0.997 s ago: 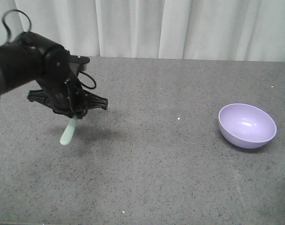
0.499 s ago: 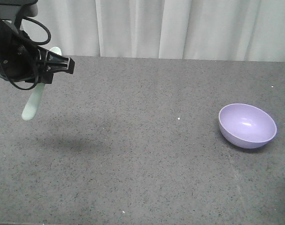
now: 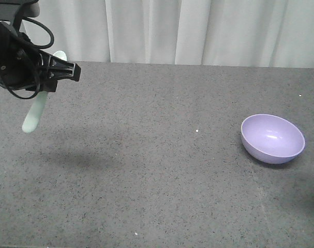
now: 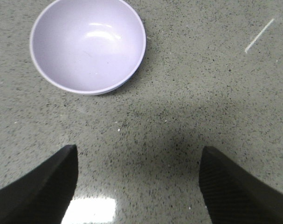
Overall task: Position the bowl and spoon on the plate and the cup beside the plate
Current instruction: 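Lower the right gripper onto the rim of the lavender bowl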
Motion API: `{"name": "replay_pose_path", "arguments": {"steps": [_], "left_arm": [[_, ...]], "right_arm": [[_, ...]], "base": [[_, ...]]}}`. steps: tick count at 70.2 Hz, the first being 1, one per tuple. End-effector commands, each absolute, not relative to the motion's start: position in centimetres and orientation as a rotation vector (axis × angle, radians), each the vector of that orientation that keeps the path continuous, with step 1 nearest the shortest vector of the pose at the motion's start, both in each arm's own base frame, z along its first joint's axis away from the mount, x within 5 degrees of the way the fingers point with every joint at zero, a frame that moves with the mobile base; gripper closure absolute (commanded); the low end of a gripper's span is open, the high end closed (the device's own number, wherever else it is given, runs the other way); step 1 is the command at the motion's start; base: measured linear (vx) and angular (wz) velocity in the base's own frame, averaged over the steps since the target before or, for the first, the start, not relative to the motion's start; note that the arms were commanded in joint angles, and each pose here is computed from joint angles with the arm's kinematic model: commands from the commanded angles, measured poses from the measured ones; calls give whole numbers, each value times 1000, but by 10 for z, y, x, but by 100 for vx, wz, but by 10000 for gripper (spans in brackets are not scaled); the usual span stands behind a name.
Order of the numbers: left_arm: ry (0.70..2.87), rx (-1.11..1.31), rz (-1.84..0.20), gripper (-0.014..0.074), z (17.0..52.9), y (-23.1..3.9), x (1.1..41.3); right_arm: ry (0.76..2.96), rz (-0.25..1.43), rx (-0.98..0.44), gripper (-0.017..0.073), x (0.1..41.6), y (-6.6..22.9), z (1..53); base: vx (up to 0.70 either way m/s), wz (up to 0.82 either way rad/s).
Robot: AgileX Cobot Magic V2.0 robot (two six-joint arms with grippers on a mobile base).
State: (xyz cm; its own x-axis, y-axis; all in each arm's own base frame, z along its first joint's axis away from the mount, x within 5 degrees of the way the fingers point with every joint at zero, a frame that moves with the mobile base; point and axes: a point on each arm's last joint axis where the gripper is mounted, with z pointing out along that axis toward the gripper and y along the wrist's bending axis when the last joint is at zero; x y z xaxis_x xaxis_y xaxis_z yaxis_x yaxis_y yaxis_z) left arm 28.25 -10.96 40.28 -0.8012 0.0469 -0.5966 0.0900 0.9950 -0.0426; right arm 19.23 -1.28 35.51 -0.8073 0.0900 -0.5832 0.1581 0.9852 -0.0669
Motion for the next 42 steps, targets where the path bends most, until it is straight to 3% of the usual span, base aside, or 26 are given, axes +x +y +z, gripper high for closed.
{"name": "replay_pose_path", "arguments": {"steps": [1, 23, 42], "left_arm": [[2395, 93, -129, 600, 424, -107, 275], [2395, 93, -129, 600, 424, -107, 275], [2395, 92, -130, 601, 424, -107, 275]], "right_arm": [[2453, -196, 154, 27, 217, -16, 363], [2453, -264, 101, 27, 296, -19, 356], [2544, -290, 59, 27, 345, -19, 318]], "base": [[0, 0], [0, 0], [0, 0]]}}
